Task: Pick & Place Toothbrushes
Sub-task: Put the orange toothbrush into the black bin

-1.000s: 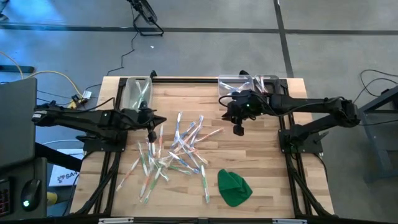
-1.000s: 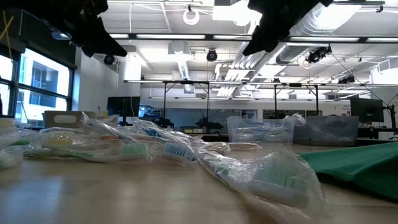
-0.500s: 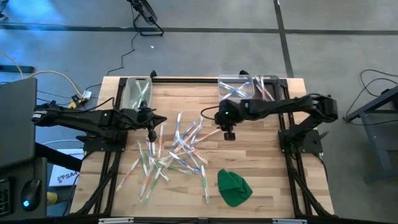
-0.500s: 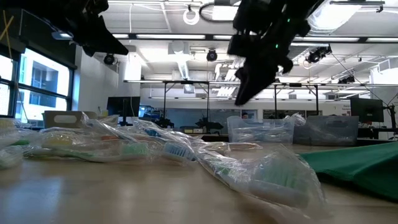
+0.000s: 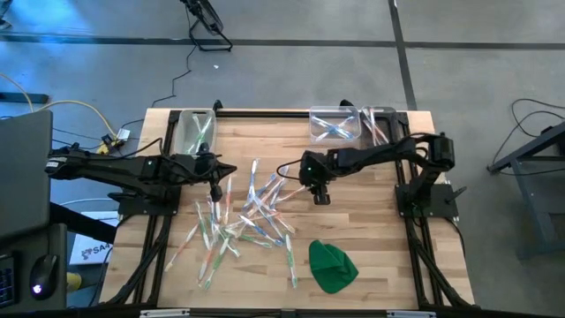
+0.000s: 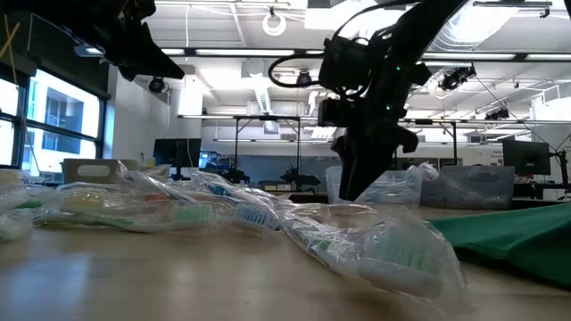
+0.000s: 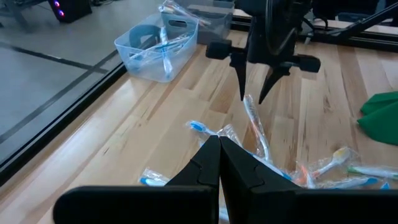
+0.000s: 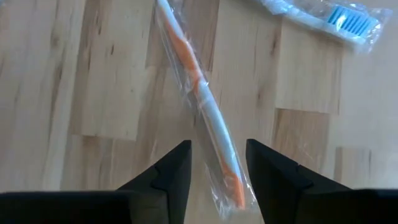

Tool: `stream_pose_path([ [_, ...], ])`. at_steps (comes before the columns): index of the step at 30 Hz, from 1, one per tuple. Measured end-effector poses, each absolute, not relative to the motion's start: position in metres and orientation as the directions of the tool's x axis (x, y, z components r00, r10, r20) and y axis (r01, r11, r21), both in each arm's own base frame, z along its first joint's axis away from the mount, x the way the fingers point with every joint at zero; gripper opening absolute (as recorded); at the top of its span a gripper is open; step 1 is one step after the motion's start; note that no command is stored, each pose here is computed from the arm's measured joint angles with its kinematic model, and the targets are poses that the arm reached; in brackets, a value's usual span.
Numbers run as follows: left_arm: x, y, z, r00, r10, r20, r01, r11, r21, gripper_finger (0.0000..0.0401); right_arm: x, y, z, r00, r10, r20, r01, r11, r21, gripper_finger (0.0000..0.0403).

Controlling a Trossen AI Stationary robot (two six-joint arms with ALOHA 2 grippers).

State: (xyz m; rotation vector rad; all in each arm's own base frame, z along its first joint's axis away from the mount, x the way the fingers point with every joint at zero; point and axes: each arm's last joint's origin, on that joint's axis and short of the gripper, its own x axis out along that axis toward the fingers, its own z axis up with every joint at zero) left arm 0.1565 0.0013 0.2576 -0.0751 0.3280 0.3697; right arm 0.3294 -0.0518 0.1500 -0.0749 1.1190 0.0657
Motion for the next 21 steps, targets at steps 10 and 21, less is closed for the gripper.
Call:
stream_pose_path([
  [10, 0.156, 0.001, 0.258, 0.88, 0.342, -0.329, -0.367, 0.93, -0.012, 0.0, 0.336, -0.053, 0.132, 0.419, 0.021, -0.908, -0.092, 0.996, -0.02, 0.0142],
  [21, 0.156, 0.001, 0.258, 0.88, 0.343, -0.328, -0.366, 0.93, -0.009, 0.0, 0.335, -0.053, 0.131, 0.41, 0.025, -0.912, -0.094, 0.995, -0.015, 0.0066],
])
